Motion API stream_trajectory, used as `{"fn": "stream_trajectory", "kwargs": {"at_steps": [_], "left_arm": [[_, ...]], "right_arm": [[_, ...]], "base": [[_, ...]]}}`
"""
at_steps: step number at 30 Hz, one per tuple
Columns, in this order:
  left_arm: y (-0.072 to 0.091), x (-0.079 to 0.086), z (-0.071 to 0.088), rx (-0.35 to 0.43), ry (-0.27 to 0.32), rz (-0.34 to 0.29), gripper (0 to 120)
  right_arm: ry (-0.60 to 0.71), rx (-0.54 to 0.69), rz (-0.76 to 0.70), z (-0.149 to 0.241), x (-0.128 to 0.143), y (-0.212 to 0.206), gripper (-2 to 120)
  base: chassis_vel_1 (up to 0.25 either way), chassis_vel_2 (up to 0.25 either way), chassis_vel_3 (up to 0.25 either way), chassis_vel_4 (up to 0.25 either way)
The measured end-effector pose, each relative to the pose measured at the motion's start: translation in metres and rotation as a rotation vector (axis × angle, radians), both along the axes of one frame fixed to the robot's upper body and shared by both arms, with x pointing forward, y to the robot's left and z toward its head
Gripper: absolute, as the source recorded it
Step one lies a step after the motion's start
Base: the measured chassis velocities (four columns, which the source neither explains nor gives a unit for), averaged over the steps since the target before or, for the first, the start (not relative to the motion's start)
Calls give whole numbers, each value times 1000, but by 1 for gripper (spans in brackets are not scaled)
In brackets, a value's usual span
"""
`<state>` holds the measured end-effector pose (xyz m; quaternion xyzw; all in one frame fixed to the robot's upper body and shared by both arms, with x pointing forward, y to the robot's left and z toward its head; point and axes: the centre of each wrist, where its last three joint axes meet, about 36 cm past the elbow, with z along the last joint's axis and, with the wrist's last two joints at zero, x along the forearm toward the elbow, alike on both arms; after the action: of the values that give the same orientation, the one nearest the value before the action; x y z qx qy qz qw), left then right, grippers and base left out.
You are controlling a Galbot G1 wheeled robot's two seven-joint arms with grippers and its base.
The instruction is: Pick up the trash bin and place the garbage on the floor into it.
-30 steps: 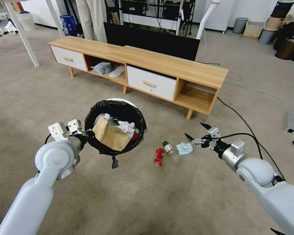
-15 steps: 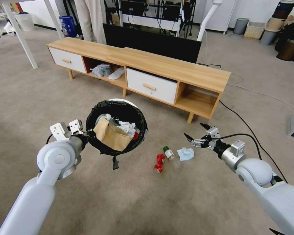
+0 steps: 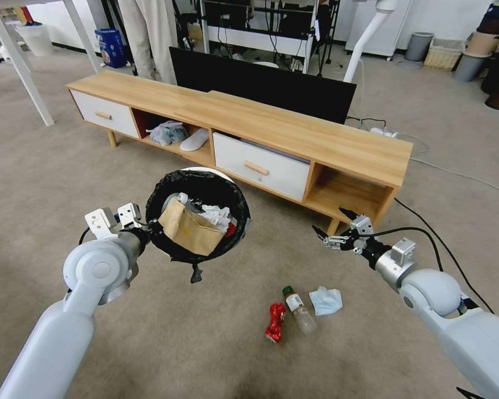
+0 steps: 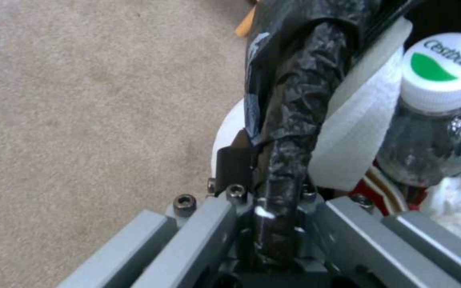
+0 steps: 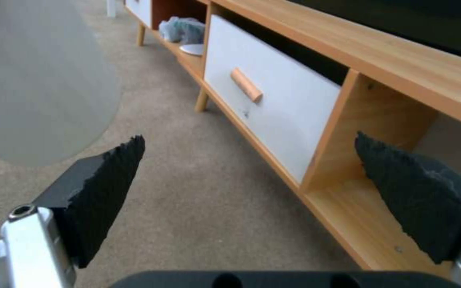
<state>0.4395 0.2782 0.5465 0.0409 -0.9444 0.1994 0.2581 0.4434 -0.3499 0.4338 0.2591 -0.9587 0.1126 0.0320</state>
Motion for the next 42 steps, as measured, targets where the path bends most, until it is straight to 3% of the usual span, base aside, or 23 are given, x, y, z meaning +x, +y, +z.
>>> {"fn": "stream_trajectory", "kwargs": {"at_steps": [14,20,28,42], "left_arm": [[-4,-1,-3,-4,1,-7,1],[-5,-4,-5,-1,6,-9,1],[-8,-6,-7,1,5,-14,1],[-8,-5,-8,0,5,-10,1]], "right_arm": [[-12,-3,25,5,0,1,100],[46,-29,56,7,-6,7,100],[202,-88,102,-30,-20,30,100],[336,-153,109,-82,-40,34,100]], "base": [[13,-13,-17,7],[0,0,0,0],[0,0,0,0],[0,0,0,0]]}}
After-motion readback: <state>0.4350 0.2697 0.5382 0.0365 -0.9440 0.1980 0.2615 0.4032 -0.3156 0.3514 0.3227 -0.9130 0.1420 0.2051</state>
